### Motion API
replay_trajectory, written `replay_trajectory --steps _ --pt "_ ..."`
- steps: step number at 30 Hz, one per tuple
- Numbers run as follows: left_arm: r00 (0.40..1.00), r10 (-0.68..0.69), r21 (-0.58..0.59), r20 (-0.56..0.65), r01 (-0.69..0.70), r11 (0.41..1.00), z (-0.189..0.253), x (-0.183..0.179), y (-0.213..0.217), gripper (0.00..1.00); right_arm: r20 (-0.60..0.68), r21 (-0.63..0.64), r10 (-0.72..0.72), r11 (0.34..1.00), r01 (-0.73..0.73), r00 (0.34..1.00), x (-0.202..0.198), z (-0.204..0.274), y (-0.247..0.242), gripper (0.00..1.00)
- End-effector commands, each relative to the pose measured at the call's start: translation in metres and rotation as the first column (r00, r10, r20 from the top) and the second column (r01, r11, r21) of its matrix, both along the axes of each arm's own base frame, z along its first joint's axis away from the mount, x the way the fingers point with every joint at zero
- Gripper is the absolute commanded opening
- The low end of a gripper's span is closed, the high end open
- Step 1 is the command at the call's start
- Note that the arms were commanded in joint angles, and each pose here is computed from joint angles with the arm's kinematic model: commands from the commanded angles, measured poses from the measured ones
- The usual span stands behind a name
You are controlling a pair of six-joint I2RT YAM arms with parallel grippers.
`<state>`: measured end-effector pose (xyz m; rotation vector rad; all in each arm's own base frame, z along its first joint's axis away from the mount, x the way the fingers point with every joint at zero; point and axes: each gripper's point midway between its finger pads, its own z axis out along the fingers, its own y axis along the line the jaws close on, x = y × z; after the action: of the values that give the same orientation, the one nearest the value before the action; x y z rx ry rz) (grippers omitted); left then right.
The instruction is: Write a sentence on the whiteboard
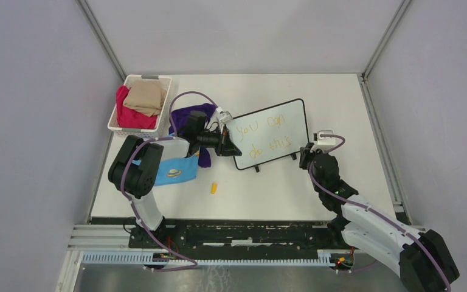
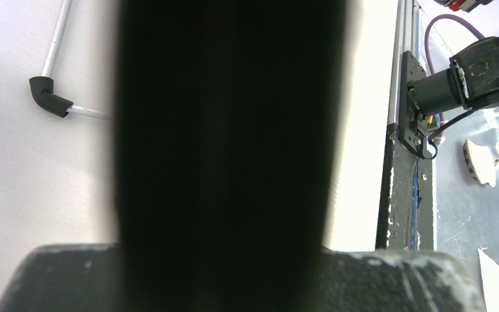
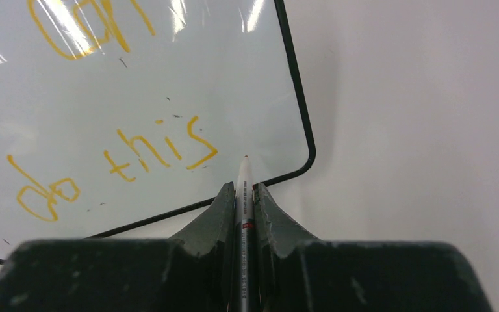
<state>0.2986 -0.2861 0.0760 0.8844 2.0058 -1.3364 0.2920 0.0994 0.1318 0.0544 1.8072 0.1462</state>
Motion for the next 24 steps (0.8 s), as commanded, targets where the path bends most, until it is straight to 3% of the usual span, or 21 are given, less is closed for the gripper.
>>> replay_trajectory --steps 1,24 --pt "0.992 0.044 0.199 -0.117 -0.020 0.980 -0.061 -0.024 0.015 0.02 0.036 0.082 -0.013 0.997 0.010 0.999 0.007 0.009 0.001 0.00" --pt "0.991 0.044 0.204 -0.124 -0.018 0.979 -0.063 -0.025 0.016 0.02 0.056 0.128 -0.005 0.992 -0.002 0.998 0.018 0.008 0.003 0.00"
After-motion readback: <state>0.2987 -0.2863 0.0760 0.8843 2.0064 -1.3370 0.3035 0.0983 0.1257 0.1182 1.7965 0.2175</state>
